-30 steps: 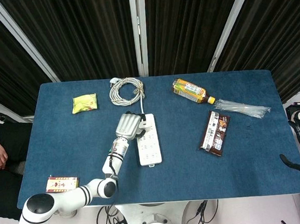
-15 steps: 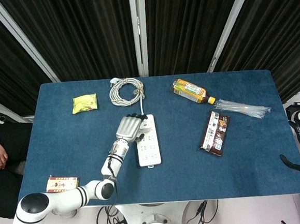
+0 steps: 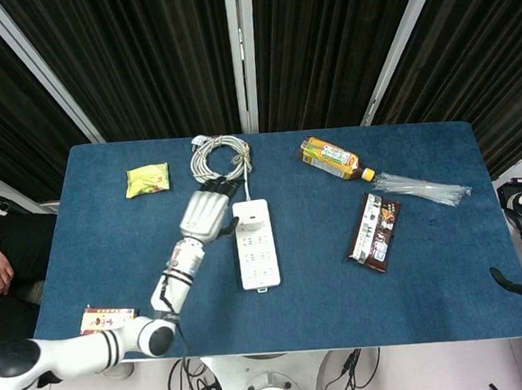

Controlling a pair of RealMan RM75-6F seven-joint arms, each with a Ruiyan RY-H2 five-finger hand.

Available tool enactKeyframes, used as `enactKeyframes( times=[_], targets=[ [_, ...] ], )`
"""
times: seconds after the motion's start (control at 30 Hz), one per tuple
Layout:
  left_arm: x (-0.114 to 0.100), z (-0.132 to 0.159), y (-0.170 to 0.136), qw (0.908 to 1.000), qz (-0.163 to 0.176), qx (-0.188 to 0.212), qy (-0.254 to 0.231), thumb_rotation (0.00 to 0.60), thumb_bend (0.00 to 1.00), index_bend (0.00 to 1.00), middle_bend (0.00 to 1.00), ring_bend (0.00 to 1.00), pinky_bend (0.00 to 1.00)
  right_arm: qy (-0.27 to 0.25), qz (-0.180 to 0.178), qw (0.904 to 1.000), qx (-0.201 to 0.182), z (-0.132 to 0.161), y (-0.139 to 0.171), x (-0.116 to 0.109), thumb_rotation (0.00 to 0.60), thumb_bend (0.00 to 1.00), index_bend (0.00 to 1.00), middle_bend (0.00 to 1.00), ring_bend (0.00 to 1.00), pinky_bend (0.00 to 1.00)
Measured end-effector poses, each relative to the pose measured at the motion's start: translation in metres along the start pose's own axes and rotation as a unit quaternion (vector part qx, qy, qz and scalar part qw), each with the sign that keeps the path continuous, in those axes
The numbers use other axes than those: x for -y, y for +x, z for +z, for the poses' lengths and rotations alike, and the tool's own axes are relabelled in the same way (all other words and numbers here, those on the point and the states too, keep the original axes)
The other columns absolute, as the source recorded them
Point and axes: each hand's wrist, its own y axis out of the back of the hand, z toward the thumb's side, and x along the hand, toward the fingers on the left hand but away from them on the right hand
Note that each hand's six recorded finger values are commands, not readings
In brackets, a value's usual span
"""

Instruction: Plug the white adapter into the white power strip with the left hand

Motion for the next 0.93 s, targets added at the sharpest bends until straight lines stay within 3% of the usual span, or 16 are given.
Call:
enactKeyframes(
  times=[0.17, 0.27, 0.33, 0.47, 0.57, 0.77, 0.93],
  targets=[
    [-0.071, -0.077, -0.039, 0.9940, 0.078, -0.064, 0.041, 0.600, 0.20, 0.15, 0.19, 0.10, 0.10, -0.004, 0.010, 0.9999, -0.013, 0.000, -0.008, 0.001, 0.600, 0.15, 0.00, 0.04, 0.00, 0.00],
    [-0.100, -0.131, -0.081, 0.9848, 0.108, -0.116, 0.070, 0.600, 0.16, 0.15, 0.19, 0.09, 0.05, -0.007, 0.011, 0.9997, -0.021, 0.001, -0.013, 0.002, 0.600, 0.15, 0.00, 0.04, 0.00, 0.00],
    [-0.109, -0.157, -0.110, 0.9795, 0.114, -0.144, 0.082, 0.600, 0.16, 0.15, 0.18, 0.07, 0.04, -0.007, 0.014, 0.9995, -0.026, 0.002, -0.015, 0.006, 0.600, 0.15, 0.00, 0.04, 0.00, 0.00],
    [-0.107, -0.199, -0.180, 0.9707, 0.112, -0.195, 0.085, 0.600, 0.16, 0.15, 0.17, 0.06, 0.03, -0.007, 0.016, 0.9993, -0.033, 0.006, -0.016, 0.011, 0.600, 0.15, 0.00, 0.03, 0.00, 0.00],
    [-0.099, -0.213, -0.224, 0.9660, 0.114, -0.220, 0.074, 0.600, 0.16, 0.15, 0.16, 0.06, 0.02, 0.000, 0.013, 0.9994, -0.033, 0.008, -0.015, 0.013, 0.600, 0.15, 0.00, 0.03, 0.00, 0.00],
    [-0.083, -0.218, -0.293, 0.9623, 0.106, -0.242, 0.062, 0.600, 0.16, 0.15, 0.16, 0.06, 0.00, 0.012, 0.000, 0.9994, -0.032, 0.014, -0.005, 0.013, 0.600, 0.15, 0.00, 0.02, 0.00, 0.00],
    [-0.076, -0.208, -0.321, 0.9631, 0.096, -0.244, 0.063, 0.600, 0.16, 0.15, 0.16, 0.06, 0.00, 0.013, 0.006, 0.9996, -0.025, 0.014, 0.002, 0.016, 0.600, 0.15, 0.00, 0.02, 0.00, 0.00]
  ],
)
